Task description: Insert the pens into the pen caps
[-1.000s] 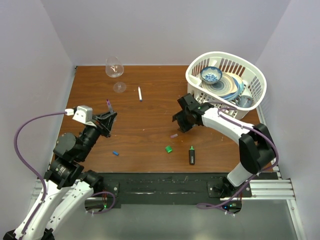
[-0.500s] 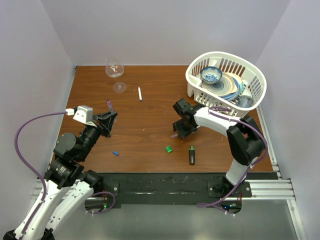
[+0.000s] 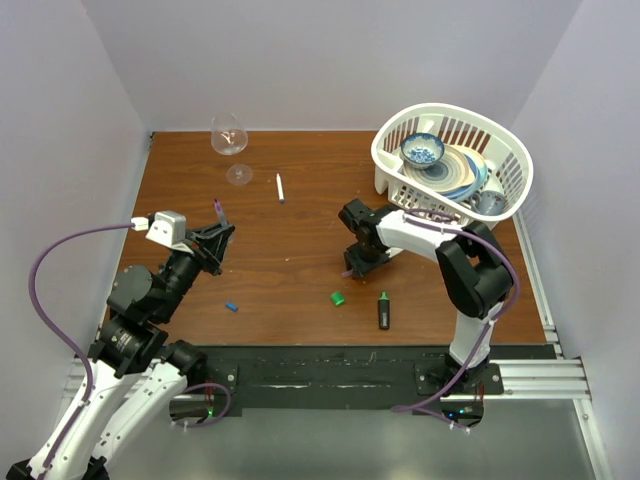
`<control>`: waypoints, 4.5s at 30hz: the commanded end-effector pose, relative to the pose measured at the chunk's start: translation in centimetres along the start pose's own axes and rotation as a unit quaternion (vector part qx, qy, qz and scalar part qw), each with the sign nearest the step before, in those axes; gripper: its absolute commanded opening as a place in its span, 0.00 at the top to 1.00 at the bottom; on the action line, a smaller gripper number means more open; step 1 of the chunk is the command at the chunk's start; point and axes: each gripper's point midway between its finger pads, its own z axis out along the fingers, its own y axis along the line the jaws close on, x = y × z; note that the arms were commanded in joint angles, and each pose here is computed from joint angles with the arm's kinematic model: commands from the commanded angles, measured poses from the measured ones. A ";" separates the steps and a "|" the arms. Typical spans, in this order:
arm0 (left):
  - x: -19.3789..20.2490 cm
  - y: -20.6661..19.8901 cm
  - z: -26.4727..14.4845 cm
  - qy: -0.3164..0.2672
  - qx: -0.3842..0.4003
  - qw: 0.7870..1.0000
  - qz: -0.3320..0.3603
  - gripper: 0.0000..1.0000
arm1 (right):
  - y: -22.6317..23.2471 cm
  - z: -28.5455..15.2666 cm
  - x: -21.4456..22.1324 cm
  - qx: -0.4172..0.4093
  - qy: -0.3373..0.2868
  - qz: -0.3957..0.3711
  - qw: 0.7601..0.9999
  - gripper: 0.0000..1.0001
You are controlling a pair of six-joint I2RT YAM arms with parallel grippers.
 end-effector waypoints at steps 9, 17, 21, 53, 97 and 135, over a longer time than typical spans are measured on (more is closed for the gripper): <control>-0.6 -0.1 0.2 -0.013 0.004 1.000 0.009 1.00 | -2.4 1.9 -2.6 0.037 -0.083 -0.086 0.992 1.00; 1.2 -2.2 1.4 0.038 0.055 0.998 -0.016 1.00 | 0.5 -3.8 -3.3 -0.117 -0.104 -0.224 0.962 1.00; 5.1 -4.4 2.1 0.110 0.121 0.986 -0.034 1.00 | 3.1 -11.3 -3.9 -0.204 -0.159 -0.324 0.910 1.00; 9.3 -11.6 1.5 0.199 0.348 0.910 -0.110 1.00 | 5.1 -37.5 8.2 -0.772 -0.064 -0.438 0.456 1.00; 6.9 -8.5 8.9 0.149 0.241 0.956 -0.077 1.00 | -4.2 -18.9 16.0 -0.611 0.087 -0.531 0.581 1.00; 14.9 -3.3 7.9 0.309 0.087 0.943 -0.086 1.00 | -3.9 -26.2 5.7 -0.558 -0.171 -0.403 0.705 0.25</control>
